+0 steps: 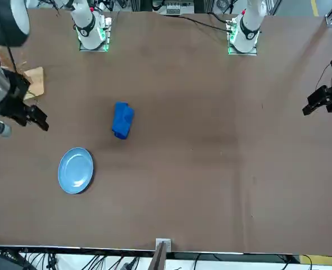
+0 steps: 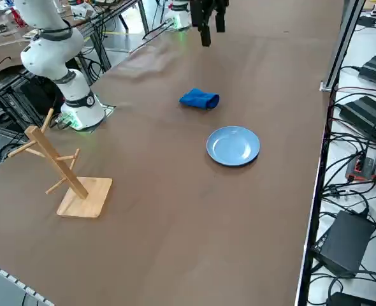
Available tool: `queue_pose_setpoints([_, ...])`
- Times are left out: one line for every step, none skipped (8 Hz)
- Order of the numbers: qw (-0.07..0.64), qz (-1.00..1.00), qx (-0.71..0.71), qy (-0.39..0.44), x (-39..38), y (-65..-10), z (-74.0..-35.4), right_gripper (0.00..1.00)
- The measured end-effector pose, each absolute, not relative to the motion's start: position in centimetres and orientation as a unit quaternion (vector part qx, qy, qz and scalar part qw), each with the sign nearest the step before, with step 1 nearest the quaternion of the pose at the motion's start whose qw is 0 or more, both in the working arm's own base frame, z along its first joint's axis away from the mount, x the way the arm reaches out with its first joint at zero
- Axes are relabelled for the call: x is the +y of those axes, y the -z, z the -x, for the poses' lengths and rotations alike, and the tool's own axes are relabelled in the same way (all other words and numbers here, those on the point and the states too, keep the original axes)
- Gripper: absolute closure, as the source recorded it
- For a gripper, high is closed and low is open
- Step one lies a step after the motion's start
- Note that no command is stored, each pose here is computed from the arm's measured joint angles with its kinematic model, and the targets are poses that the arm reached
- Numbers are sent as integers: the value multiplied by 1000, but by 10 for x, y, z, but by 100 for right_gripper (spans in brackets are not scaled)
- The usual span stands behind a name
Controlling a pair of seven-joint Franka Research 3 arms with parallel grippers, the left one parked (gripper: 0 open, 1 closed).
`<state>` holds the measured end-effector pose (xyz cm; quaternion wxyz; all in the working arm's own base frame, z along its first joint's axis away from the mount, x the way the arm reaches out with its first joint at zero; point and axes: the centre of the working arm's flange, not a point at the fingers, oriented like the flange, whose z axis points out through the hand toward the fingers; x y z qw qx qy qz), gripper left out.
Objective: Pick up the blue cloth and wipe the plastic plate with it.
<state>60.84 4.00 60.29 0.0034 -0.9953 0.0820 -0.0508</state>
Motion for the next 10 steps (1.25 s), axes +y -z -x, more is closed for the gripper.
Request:
queue_pose_setpoints([11, 995, 83, 56, 41, -617, -604, 0])
queue_pose_setpoints([13, 995, 83, 57, 42, -624, -601, 0])
queue_pose_setpoints([13, 995, 83, 53, 45, -625, -599, 0])
queue_pose_setpoints([13, 995, 85, 50, 48, -624, -599, 0])
queue_pose_setpoints([14, 995, 87, 48, 51, -623, -599, 0])
queue_pose_setpoints([15, 995, 87, 47, 55, -622, -599, 0])
queue_pose_setpoints([14, 995, 86, 46, 56, -622, -599, 0])
queue_pose_setpoints([7, 995, 83, 46, 56, -621, -598, 0])
queue_pose_setpoints([-7, 996, 73, 46, 53, -620, -598, 0])
queue_pose_setpoints([-17, 997, 64, 45, 51, -619, -598, 0])
